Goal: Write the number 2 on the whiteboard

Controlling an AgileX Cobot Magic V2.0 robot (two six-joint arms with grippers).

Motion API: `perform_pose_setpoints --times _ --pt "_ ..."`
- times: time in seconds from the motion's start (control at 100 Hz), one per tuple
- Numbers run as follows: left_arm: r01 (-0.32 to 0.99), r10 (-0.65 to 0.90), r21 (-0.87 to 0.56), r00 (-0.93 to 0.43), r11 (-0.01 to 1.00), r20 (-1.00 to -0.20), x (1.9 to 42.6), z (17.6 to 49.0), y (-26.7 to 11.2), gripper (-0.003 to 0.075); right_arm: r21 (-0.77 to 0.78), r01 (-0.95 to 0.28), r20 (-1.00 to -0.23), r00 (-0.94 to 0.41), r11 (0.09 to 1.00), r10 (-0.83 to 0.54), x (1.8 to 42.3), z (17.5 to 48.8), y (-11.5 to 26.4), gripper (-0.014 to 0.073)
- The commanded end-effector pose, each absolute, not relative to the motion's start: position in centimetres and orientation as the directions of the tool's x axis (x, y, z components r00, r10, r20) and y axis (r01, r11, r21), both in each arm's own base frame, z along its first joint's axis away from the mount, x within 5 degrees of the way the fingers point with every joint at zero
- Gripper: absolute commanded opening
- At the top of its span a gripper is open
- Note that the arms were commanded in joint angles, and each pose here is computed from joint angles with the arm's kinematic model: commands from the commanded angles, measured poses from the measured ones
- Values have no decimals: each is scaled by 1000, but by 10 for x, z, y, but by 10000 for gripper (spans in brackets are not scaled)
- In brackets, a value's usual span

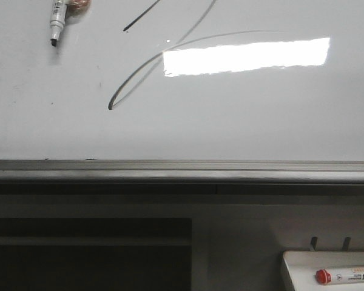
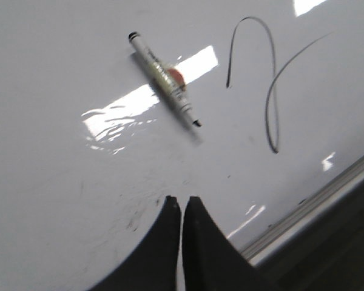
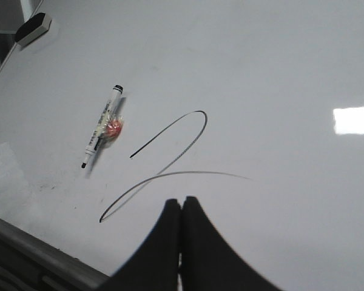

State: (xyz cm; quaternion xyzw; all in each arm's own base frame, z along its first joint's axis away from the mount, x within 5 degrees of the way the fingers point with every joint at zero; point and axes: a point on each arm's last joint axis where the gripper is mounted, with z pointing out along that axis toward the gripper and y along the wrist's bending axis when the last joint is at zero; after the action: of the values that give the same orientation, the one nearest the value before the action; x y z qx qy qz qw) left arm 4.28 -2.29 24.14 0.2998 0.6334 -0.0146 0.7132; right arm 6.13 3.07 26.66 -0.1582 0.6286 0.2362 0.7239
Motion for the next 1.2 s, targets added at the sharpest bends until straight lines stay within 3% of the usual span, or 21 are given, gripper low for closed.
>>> perform_pose_setpoints --times 0.0,0.18,0.34,1.19 --pt "309 347 415 252 856 -903 47 244 -20 -20 51 -518 -981 135 854 141 62 276 29 -71" --pt "290 292 306 91 907 -952 55 202 -18 -20 51 -518 -981 135 854 141 62 276 29 -71" --pt "318 198 160 -91 934 -976 51 188 -17 -20 51 -518 -981 135 854 141 62 276 29 -71" --pt "322 195 152 -103 934 -975 50 187 -18 -20 51 -518 -981 135 854 141 62 276 29 -71"
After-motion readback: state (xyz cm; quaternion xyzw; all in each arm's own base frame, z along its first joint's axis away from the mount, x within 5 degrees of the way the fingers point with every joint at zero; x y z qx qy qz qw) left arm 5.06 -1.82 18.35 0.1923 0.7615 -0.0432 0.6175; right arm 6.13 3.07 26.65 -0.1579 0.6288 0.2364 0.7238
